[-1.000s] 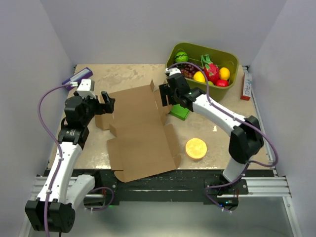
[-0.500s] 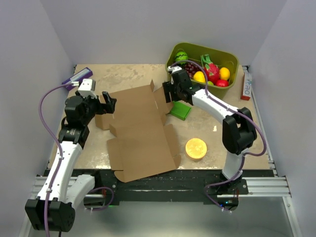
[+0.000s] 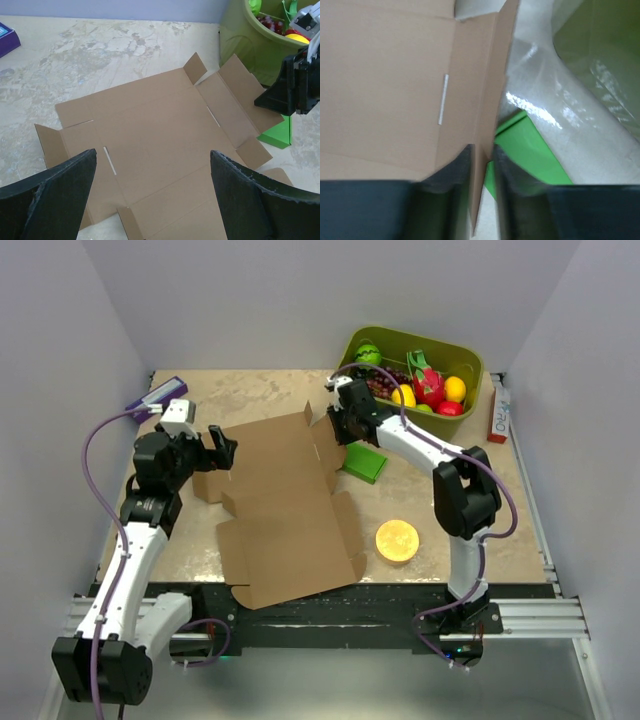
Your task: Fold the paper box
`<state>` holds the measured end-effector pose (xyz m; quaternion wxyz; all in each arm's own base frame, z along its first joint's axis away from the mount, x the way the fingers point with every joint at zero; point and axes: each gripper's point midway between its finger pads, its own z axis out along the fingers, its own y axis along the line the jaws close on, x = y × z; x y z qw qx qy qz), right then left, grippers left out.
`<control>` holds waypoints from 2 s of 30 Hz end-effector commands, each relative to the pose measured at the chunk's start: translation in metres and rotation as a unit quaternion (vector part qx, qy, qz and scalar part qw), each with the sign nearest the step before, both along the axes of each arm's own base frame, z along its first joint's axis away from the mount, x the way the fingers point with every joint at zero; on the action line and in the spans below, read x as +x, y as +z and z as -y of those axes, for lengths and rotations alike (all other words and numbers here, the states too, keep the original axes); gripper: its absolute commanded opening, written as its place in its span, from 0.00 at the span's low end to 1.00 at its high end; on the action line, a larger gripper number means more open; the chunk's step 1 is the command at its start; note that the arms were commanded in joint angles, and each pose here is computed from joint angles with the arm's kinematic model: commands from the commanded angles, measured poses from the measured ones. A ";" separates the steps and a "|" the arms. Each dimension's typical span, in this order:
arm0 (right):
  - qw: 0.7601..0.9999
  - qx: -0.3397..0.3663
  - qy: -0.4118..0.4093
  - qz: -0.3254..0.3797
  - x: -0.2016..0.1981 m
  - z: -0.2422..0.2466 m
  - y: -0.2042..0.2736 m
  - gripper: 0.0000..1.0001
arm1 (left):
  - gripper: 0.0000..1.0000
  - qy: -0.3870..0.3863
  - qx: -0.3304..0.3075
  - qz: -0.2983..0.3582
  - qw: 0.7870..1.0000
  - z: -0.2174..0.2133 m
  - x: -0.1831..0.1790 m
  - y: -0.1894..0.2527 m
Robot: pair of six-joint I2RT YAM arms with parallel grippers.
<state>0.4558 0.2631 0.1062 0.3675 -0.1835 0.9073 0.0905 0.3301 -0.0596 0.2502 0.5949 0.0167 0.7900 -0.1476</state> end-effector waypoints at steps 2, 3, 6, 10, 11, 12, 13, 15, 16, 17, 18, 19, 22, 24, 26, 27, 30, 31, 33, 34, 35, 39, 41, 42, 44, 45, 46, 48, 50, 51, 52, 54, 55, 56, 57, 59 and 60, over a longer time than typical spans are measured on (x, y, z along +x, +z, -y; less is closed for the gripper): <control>0.998 0.030 0.041 0.040 0.008 -0.017 0.042 0.12 | 1.00 -0.018 -0.020 0.023 0.999 0.001 0.005 0.010; 0.998 0.032 0.042 0.045 0.007 -0.018 0.046 0.04 | 1.00 -0.022 -0.029 0.022 0.999 -0.002 0.005 0.010; 0.995 0.054 0.057 0.062 0.005 -0.024 0.067 0.00 | 1.00 -0.018 -0.042 0.024 0.999 -0.009 0.007 0.012; 0.988 0.091 0.058 0.113 0.006 -0.028 0.104 0.00 | 1.00 -0.001 -0.039 0.026 0.999 -0.018 0.007 0.013; 0.985 0.099 0.057 0.129 0.000 -0.024 0.115 0.00 | 1.00 0.004 -0.037 0.028 0.999 -0.020 0.007 0.014; 0.981 0.112 0.052 0.148 -0.002 -0.022 0.127 0.00 | 0.99 0.008 -0.035 0.030 0.999 -0.023 0.007 0.015; 0.972 0.134 0.045 0.188 0.001 -0.022 0.148 0.00 | 1.00 0.010 -0.035 0.028 0.999 -0.023 0.007 0.014; 0.965 0.153 0.024 0.211 -0.015 -0.007 0.164 0.00 | 1.00 0.011 -0.042 0.029 0.999 -0.023 0.007 0.017; 0.956 0.167 0.011 0.241 -0.013 -0.003 0.180 0.00 | 1.00 0.009 -0.047 0.033 0.998 -0.022 0.008 0.018; 0.950 0.169 -0.013 0.262 -0.020 0.011 0.193 0.00 | 1.00 -0.006 -0.061 0.031 0.998 -0.017 0.007 0.019; 0.945 0.174 -0.024 0.274 -0.022 0.016 0.201 0.00 | 1.00 -0.010 -0.067 0.029 0.997 -0.017 0.009 0.018; 0.938 0.182 -0.035 0.293 -0.023 0.023 0.213 0.00 | 1.00 -0.014 -0.074 0.026 0.997 -0.016 0.009 0.017; 0.927 0.187 -0.064 0.318 -0.036 0.042 0.230 0.00 | 1.00 -0.014 -0.091 0.017 0.996 -0.021 0.011 0.015; 0.923 0.187 -0.081 0.328 -0.045 0.056 0.238 0.00 | 1.00 -0.009 -0.092 0.018 0.996 -0.025 0.010 0.015; 0.923 0.183 -0.089 0.328 -0.052 0.065 0.237 0.00 | 1.00 -0.007 -0.087 0.021 0.996 -0.027 0.010 0.015; 0.921 0.186 -0.092 0.331 -0.055 0.069 0.239 0.00 | 1.00 -0.007 -0.088 0.021 0.996 -0.027 0.010 0.016; 0.915 0.195 -0.096 0.341 -0.068 0.081 0.250 0.00 | 1.00 -0.016 -0.091 0.030 0.995 -0.025 0.014 0.018; 0.913 0.196 -0.096 0.345 -0.074 0.085 0.255 0.00 | 1.00 -0.018 -0.093 0.029 0.995 -0.025 0.014 0.018; 0.913 0.194 -0.100 0.346 -0.079 0.091 0.257 0.00 | 1.00 -0.022 -0.099 0.027 0.994 -0.026 0.015 0.018; 0.914 0.191 -0.101 0.344 -0.082 0.094 0.257 0.00 | 1.00 -0.024 -0.101 0.029 0.994 -0.026 0.015 0.019; 0.911 0.194 -0.101 0.349 -0.087 0.098 0.262 0.00 | 1.00 -0.026 -0.106 0.027 0.994 -0.027 0.015 0.017; 0.908 0.200 -0.102 0.353 -0.099 0.106 0.268 0.00 | 1.00 -0.062 -0.137 0.020 0.989 -0.018 0.015 0.010; 0.905 0.207 -0.099 0.358 -0.106 0.108 0.274 0.00 | 1.00 -0.097 -0.154 0.018 0.983 -0.009 0.014 0.010; 0.904 0.210 -0.097 0.359 -0.109 0.109 0.277 0.00 | 1.00 -0.103 -0.158 0.014 0.982 -0.008 0.017 0.006; 0.903 0.212 -0.096 0.361 -0.113 0.111 0.282 0.00 | 1.00 -0.119 -0.161 0.014 0.980 -0.006 0.016 0.006; 0.900 0.218 -0.092 0.365 -0.118 0.112 0.288 0.00 | 1.00 -0.122 -0.157 0.018 0.980 -0.006 0.016 0.008; 0.901 0.219 -0.088 0.364 -0.121 0.111 0.289 0.00 | 1.00 -0.121 -0.153 0.021 0.981 -0.007 0.016 0.009; 0.896 0.233 -0.077 0.370 -0.127 0.110 0.300 0.00 | 1.00 -0.111 -0.144 0.022 0.983 -0.010 0.016 0.006; 0.903 0.237 -0.066 0.353 -0.135 0.106 0.299 0.00 | 1.00 -0.115 -0.147 0.018 0.982 -0.009 0.016 0.004; 0.904 0.245 -0.060 0.345 -0.138 0.104 0.299 0.00 | 1.00 -0.121 -0.151 0.020 0.981 -0.008 0.017 0.004; 0.904 0.256 -0.042 0.340 -0.149 0.101 0.304 0.00 | 1.00 -0.128 -0.155 0.019 0.979 -0.005 0.017 0.004; 0.900 0.270 -0.033 0.340 -0.160 0.101 0.310 0.00 | 1.00 -0.148 -0.168 0.017 0.975 0.000 0.015 0.004; 0.899 0.274 -0.029 0.340 -0.170 0.104 0.314 0.00 | 1.00 -0.152 -0.171 0.015 0.973 0.002 0.015 0.003; 0.897 0.276 -0.030 0.344 -0.175 0.108 0.321 0.00 | 1.00 -0.148 -0.173 0.014 0.974 0.001 0.015 0.002; 0.897 0.274 -0.032 0.346 -0.179 0.111 0.324 0.00 | 1.00 -0.145 -0.173 0.010 0.974 0.000 0.016 0.000; 0.896 0.274 -0.032 0.348 -0.190 0.118 0.332 0.00 | 1.00 -0.133 -0.174 0.003 0.976 -0.003 0.018 -0.005; 0.896 0.275 -0.029 0.347 -0.194 0.118 0.334 0.00 | 1.00 -0.130 -0.176 -0.002 0.976 -0.004 0.019 -0.008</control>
